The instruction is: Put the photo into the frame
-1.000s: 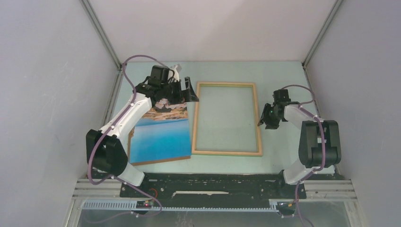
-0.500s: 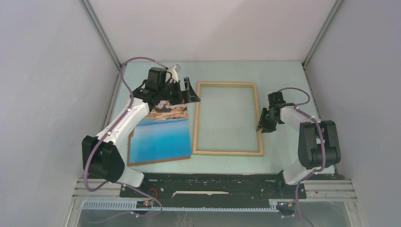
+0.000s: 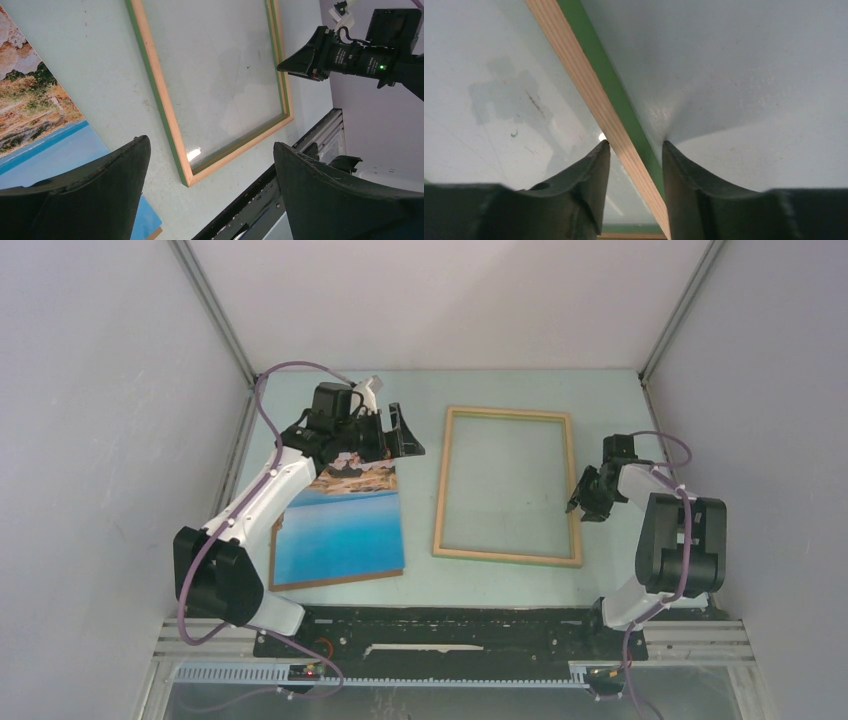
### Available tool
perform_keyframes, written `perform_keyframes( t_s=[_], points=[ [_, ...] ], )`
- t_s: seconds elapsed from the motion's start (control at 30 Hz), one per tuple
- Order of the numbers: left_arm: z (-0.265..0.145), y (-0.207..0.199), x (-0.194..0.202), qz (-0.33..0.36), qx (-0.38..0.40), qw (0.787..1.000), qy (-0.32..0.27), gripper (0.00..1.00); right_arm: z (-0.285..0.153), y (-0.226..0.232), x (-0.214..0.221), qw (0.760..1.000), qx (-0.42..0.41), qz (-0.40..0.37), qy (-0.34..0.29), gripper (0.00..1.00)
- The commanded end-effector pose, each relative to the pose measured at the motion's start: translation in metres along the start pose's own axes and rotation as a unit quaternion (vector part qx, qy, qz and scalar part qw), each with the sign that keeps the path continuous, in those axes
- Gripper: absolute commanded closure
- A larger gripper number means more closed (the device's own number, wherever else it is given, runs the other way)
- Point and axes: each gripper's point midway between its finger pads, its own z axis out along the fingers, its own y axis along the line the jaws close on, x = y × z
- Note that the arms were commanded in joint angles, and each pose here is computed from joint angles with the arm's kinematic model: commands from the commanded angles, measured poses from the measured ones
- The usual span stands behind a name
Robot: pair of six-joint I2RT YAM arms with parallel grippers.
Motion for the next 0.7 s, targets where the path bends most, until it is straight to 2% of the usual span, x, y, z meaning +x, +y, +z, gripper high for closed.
perform_keyframes(
  t_s=[0.0, 0.13, 0.27, 0.37, 0.47, 0.67],
  points=[
    [0.001, -0.002, 0.002, -0.001, 0.014, 1.0, -0.003, 0.0, -0.008, 0.004, -0.019, 0.999, 0.011, -0.019, -0.03, 0.45],
    [0.002, 0.005, 0.001, -0.002, 0.0, 1.0, -0.008, 0.0, -0.027, 0.011, -0.023, 0.998, 0.021, -0.035, -0.055, 0.38],
    [0.0, 0.017, -0.003, -0.006, -0.025, 0.999, -0.022, 0.0, -0.058, 0.023, -0.025, 0.993, 0.041, -0.062, -0.092, 0.35],
    [-0.004, 0.025, -0.011, -0.028, -0.029, 0.998, -0.044, 0.0, -0.082, 0.066, -0.008, 0.99, -0.021, -0.099, -0.102, 0.33],
    [-0.008, 0.043, -0.02, -0.069, -0.035, 0.995, -0.07, 0.0, -0.098, 0.122, 0.026, 0.981, -0.134, -0.116, -0.076, 0.33],
    [-0.01, 0.107, -0.026, -0.209, -0.055, 0.971, -0.101, 0.0, -0.11, 0.238, 0.1, 0.941, -0.305, -0.147, -0.006, 0.33]
  ],
)
